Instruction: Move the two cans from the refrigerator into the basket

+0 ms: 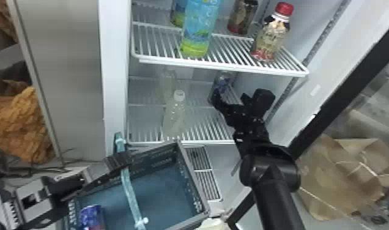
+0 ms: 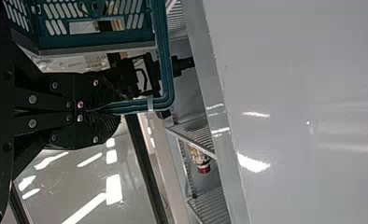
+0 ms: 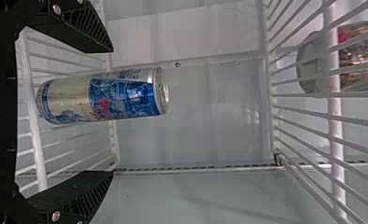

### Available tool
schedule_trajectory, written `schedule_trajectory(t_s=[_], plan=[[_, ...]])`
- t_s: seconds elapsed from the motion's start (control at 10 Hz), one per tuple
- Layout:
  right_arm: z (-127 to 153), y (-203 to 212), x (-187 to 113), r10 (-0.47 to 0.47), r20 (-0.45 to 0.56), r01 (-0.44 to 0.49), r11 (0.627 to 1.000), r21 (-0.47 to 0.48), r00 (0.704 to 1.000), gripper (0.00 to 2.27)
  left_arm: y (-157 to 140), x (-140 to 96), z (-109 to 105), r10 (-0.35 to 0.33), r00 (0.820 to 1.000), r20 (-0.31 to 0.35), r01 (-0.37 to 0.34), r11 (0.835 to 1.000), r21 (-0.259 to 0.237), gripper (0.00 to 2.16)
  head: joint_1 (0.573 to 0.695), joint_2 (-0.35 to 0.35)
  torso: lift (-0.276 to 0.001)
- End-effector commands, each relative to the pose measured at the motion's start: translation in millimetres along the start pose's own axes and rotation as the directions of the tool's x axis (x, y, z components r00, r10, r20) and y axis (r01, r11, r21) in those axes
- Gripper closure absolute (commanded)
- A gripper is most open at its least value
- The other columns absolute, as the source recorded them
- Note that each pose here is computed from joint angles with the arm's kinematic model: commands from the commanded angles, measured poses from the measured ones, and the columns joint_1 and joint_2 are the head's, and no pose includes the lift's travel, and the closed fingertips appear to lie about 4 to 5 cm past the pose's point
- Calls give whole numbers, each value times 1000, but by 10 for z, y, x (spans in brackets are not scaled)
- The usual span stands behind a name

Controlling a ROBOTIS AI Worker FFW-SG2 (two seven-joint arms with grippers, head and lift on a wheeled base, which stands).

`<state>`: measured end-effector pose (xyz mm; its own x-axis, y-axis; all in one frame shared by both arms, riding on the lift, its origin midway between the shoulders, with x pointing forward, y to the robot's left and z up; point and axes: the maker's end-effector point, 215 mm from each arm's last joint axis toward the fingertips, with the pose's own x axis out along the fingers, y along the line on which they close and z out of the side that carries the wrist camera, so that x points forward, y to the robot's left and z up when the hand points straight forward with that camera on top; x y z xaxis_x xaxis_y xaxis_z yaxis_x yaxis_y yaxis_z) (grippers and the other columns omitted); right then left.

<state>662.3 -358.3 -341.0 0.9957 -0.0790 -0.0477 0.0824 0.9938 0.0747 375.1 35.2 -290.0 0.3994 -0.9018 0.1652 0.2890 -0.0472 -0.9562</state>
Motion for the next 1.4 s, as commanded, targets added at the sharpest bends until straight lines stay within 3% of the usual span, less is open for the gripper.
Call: schedule_trajectory(t_s=[0.0,0.2,0.5,0.7,1.0,1.3], plan=[[-77,10,57,-5,-31,5,1000,-8,1000,107,17,-11,-4,2,1000,2,-2,1000,-5,1210,695,-332,-219],[-159,142,202,7,-62,-7,1000,-9,998,105,12,-10,5,3,1000,1,-3,1000,-2,1210,695,-328,-219],[-11,137,394,-11,-59,8,999,-53,998,105,35,-10,-5,4,1000,1,-4,1000,-9,1210,694,-310,-219],[-26,69,464,-35,-80,28,996,-83,996,105,38,-5,10,3,1000,1,-3,1000,-9,1210,687,-310,-219],[-86,83,583,-45,-114,32,993,-114,993,105,33,18,27,0,1000,-1,0,1000,-9,1210,680,-310,-219],[-200,28,615,-62,-151,44,991,-123,987,114,43,22,48,0,1000,2,0,1000,-10,1210,680,-311,-219]])
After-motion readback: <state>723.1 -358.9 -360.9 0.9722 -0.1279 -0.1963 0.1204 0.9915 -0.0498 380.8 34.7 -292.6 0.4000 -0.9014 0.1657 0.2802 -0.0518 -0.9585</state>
